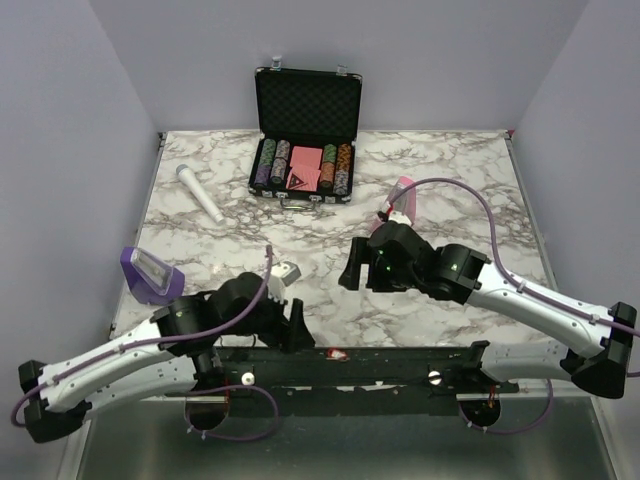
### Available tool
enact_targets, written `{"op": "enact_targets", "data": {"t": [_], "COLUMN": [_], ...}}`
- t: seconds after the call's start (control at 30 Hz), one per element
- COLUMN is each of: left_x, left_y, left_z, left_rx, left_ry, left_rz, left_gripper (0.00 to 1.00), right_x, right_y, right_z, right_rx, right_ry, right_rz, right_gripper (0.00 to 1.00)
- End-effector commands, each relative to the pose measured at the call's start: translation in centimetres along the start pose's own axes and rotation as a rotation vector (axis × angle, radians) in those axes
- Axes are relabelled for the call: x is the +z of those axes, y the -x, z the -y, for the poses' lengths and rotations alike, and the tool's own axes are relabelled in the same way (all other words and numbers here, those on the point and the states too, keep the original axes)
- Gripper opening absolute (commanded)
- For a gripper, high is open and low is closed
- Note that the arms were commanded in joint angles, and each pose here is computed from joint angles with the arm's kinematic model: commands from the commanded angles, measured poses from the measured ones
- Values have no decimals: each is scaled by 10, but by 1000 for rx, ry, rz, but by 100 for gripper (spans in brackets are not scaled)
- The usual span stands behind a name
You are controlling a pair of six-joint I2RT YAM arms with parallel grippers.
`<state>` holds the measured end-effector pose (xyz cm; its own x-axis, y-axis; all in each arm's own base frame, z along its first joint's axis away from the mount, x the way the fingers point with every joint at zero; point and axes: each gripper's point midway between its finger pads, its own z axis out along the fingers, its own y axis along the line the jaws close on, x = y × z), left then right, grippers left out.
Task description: Remove the keys from the keyring
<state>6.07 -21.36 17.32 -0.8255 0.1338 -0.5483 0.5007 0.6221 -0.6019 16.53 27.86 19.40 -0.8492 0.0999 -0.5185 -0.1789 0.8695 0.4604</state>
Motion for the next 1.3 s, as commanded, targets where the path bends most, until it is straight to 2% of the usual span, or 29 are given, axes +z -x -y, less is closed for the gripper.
{"op": "enact_targets", "data": {"t": [0.0,0.23,0.4,0.53,0.7,0.87,1.13,1.27], "left_x": [28,83,114,129,146,156,157,158], "left_y": [-4,-30,-40,-47,-69,-88,-94,-96], "left_z": [20,25,24,19,19,12,-1,-6], "left_rx": [159,458,564,603,622,659,681,691], "left_ry": [-1,137,167,198,161,172,190,201], "left_rz": [-55,-236,-341,-400,-464,-520,-540,-548], "left_gripper": [77,69,65,63,61,59,58,57], "right_x": [-14,-26,-35,-42,-52,-65,-68,-65], "right_y": [20,31,33,35,42,61,80,83], "right_z": [20,21,18,19,22,31,40,41], "right_rx": [-7,-45,-57,-65,-78,-57,-42,-36], "right_ry": [-125,-129,-99,-96,-113,-169,-250,-237], "right_rz": [94,127,133,143,171,251,300,295], "right_gripper": [92,92,92,92,92,100,100,100]}}
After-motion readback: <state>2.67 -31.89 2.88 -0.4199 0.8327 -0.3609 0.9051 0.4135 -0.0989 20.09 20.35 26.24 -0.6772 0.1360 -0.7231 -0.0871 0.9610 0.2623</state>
